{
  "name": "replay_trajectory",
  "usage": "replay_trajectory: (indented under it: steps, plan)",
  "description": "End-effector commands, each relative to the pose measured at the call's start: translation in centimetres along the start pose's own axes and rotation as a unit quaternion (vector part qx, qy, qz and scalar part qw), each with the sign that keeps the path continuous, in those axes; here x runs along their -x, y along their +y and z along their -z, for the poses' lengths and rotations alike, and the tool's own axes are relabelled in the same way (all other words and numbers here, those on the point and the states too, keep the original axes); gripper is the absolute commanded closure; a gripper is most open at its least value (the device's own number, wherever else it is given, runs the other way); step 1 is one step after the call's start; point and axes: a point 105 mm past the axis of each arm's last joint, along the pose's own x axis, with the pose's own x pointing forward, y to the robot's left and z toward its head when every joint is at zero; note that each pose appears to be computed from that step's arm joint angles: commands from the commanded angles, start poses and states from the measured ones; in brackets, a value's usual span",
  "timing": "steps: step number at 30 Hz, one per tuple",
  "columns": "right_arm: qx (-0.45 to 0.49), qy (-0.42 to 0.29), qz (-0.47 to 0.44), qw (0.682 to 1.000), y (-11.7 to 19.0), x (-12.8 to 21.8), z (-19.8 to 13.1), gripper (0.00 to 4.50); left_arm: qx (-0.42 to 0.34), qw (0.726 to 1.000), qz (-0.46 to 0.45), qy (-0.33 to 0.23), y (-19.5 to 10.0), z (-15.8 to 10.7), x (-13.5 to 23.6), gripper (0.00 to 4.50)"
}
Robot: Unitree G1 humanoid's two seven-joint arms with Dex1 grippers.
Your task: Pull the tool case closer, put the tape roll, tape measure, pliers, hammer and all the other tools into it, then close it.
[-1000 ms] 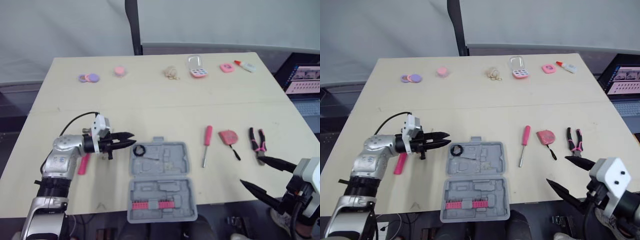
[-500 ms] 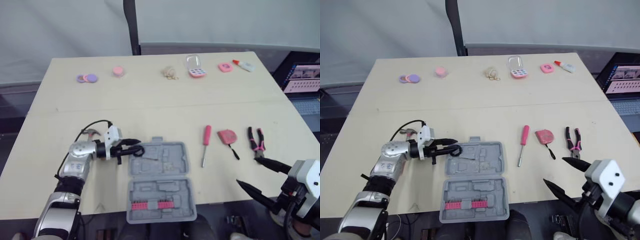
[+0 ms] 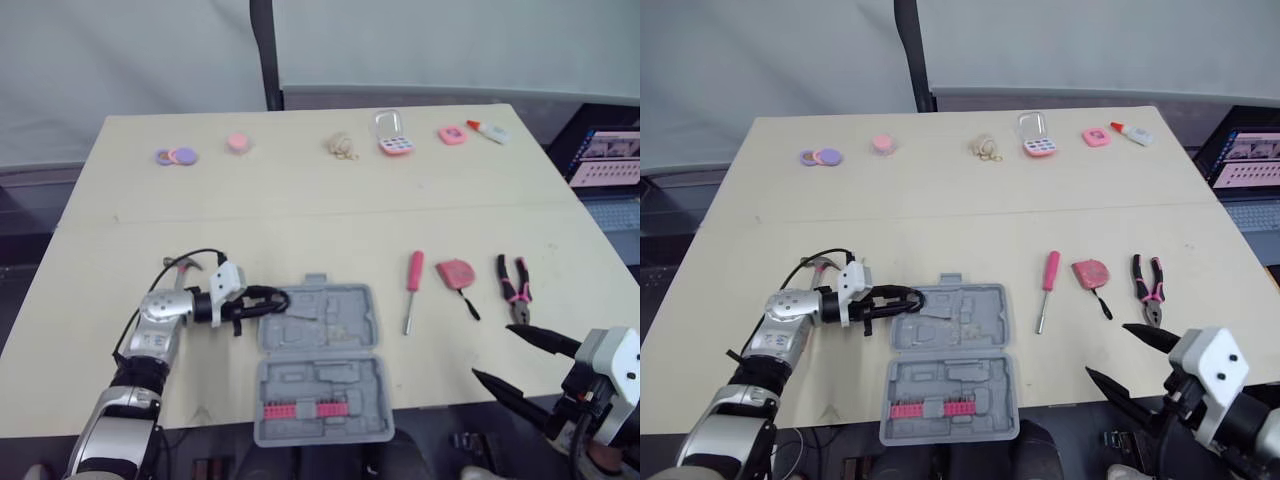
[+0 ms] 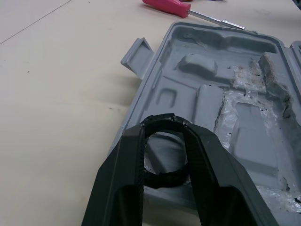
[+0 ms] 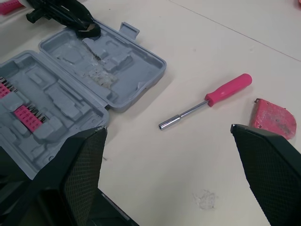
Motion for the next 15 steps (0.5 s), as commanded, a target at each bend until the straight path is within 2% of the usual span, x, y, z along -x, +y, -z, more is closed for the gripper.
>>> replay_trajectory:
  steps: [1,15]
  plan:
    - [0.007,-0.013,-0.006,1.000,0.4,0.0,-0.5,0.00,-0.010,1.000,0.015,0.014,-0.4,0.3,-0.4,3.10]
    - [0.006,-0.012,0.004,1.000,0.4,0.2,-0.4,0.00,0.005,0.998,0.019,0.054,-1.2,2.4,-0.4,3.10]
